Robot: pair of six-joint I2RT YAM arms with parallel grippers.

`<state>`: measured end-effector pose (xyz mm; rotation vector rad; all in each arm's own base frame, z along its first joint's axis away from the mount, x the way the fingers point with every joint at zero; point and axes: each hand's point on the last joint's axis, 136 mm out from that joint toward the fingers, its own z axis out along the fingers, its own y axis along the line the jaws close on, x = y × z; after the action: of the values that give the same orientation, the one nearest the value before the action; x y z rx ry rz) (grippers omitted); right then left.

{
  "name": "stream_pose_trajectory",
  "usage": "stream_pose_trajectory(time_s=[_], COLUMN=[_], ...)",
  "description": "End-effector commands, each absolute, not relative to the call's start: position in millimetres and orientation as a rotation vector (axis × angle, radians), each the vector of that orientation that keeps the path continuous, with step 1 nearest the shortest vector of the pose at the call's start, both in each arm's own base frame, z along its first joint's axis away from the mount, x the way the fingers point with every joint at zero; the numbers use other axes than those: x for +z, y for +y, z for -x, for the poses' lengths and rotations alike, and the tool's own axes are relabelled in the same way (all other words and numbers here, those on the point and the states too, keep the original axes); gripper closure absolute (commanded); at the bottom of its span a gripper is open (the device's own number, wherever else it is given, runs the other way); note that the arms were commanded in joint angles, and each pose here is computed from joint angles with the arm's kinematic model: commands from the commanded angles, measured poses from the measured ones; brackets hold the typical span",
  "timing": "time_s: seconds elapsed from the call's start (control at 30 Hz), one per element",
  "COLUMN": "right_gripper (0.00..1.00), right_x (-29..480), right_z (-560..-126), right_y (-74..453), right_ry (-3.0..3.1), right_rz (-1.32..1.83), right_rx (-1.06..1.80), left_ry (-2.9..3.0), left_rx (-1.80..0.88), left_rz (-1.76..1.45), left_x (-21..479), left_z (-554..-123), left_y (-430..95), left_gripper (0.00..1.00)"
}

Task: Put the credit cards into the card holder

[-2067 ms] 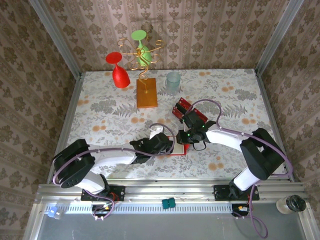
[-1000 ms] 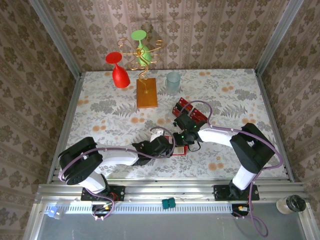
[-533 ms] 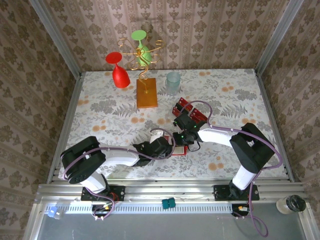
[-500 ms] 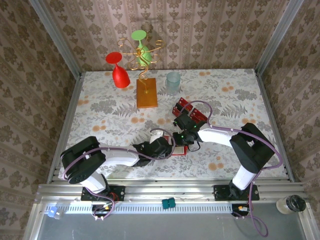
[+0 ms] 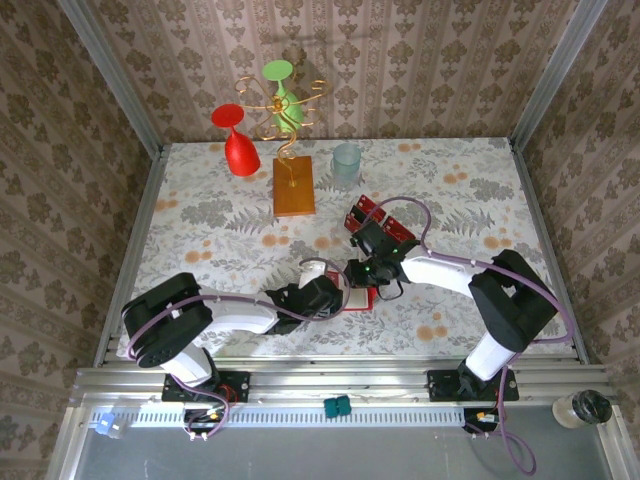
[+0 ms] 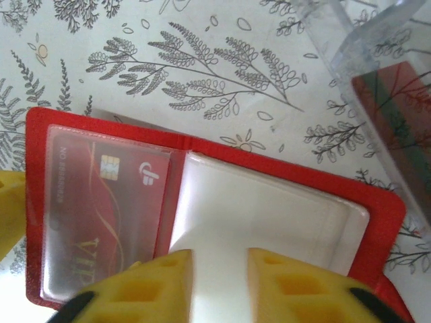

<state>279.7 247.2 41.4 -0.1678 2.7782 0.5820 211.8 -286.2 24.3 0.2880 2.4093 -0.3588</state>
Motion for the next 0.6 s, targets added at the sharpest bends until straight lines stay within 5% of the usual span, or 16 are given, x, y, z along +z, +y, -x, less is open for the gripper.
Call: stream_pose_trajectory(time_s=[0.0, 0.57], right_gripper=[0.87, 1.00], right_x=[38, 19], right_z=[-280, -275], right_y=[235, 255], right_ry=[2.790, 2.840], right_rz=[0.173, 0.225], right_rx=[0.521, 0.568], left_ry=[2.464, 2.405], left_rx=[-0.359, -0.442], left_rz=[-0.314, -0.350], left_x=[9, 26], left_z=[-200, -204], left_y=[-281, -297], left_gripper=[0.13, 0.05])
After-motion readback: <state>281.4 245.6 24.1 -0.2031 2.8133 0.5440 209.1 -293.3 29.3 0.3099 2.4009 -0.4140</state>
